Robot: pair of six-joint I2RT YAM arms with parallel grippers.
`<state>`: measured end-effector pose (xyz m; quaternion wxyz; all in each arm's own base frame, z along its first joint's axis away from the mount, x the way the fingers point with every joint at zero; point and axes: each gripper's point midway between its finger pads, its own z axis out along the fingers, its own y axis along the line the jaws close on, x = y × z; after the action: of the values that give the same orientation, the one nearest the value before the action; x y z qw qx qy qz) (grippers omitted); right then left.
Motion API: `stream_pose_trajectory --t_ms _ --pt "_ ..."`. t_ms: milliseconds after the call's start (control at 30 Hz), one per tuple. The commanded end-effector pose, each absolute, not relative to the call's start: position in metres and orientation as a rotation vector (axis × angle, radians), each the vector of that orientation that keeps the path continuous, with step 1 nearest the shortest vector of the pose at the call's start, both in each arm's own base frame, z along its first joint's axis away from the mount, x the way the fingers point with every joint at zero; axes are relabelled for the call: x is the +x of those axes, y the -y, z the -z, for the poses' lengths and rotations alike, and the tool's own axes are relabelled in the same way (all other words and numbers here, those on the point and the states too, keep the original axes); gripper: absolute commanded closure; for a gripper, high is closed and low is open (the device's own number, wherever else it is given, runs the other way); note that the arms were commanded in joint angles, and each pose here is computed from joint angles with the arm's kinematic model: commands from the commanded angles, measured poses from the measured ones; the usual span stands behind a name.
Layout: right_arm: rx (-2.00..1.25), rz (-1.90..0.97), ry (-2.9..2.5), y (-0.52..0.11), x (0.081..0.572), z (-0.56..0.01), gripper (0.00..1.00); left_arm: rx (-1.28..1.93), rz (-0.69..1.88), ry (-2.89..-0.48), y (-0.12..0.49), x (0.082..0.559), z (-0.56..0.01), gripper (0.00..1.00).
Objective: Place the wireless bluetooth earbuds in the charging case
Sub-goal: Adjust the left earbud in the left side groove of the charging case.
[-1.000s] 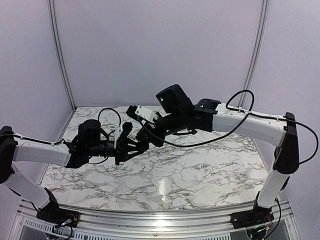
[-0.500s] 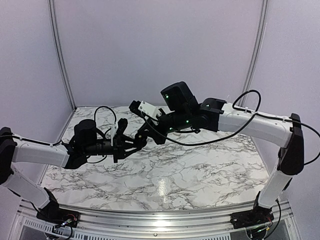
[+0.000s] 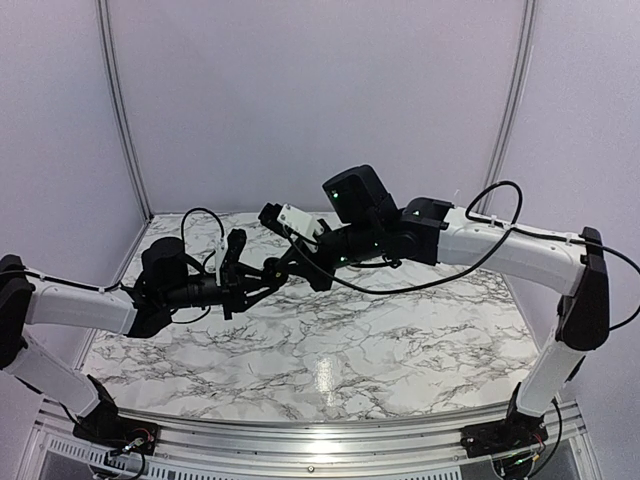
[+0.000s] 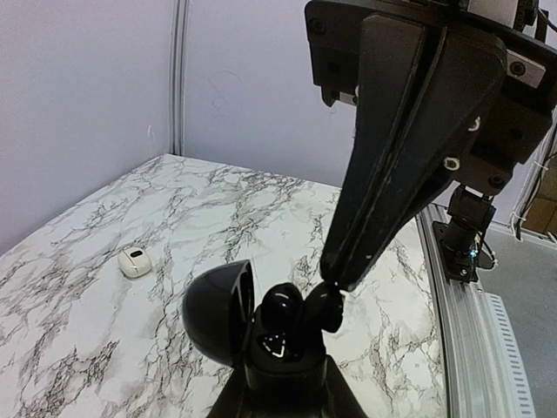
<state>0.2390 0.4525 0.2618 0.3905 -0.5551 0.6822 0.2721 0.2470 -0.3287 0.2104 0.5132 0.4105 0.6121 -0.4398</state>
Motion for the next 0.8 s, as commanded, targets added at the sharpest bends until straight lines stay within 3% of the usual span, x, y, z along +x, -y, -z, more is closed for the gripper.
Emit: stream_pose_trajectory --t_ms 0,333,767 --pt "-1.419 -0.701 -1.768 -0.449 0.237 -0.256 0.99 0.988 1.091 -1.308 0.329 0.239 -0.25 1.0" --pt "-1.413 -0.711 -1.766 -0.455 0.239 -0.258 0.97 1.033 1.146 -1.278 0.336 0.228 -0.25 1.0" --pt "-1.394 -0.694 -1.732 -0.45 0.24 -0.274 0.76 1.021 1.145 -1.295 0.336 0.23 -0.246 1.0"
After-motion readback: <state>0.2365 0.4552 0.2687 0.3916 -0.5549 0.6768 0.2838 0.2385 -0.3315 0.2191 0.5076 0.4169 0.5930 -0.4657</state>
